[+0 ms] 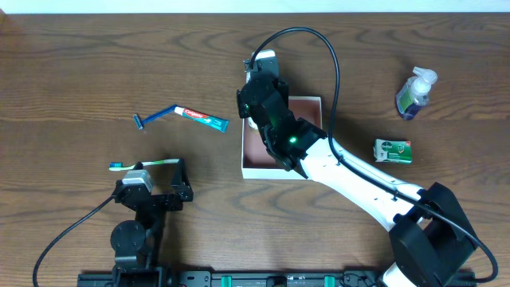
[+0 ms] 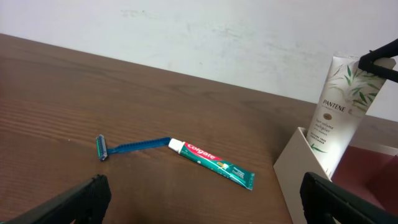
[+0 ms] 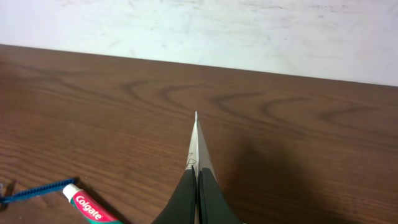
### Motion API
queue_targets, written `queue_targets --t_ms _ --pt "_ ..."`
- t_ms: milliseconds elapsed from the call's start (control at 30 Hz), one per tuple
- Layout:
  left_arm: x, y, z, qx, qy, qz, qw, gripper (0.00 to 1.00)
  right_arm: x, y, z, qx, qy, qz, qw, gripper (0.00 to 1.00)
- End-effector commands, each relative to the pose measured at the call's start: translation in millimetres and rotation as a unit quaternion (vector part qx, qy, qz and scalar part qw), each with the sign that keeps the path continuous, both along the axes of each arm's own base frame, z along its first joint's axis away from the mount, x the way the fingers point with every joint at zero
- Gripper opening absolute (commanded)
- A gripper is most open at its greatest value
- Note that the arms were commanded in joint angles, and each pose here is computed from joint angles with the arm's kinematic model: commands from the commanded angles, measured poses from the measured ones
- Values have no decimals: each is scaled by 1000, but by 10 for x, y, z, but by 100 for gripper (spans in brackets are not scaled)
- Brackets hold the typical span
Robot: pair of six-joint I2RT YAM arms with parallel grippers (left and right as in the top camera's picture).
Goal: Pack container
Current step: 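Lower the tube upright into the box's left corner and release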
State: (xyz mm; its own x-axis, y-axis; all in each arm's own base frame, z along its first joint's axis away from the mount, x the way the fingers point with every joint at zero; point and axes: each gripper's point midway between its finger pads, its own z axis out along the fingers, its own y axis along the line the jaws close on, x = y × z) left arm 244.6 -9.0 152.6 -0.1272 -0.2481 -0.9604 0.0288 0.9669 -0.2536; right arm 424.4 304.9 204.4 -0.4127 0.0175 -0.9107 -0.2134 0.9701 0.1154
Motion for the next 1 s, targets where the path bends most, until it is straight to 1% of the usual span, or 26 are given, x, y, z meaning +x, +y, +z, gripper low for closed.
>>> queue_targets --t_ms 0,967 --pt "-2 -14 -174 5 23 -6 1000 98 55 -10 261 18 -27 -16 999 1" --pt "-2 -14 -174 5 23 -6 1000 98 126 -86 244 18 -29 -27 999 1"
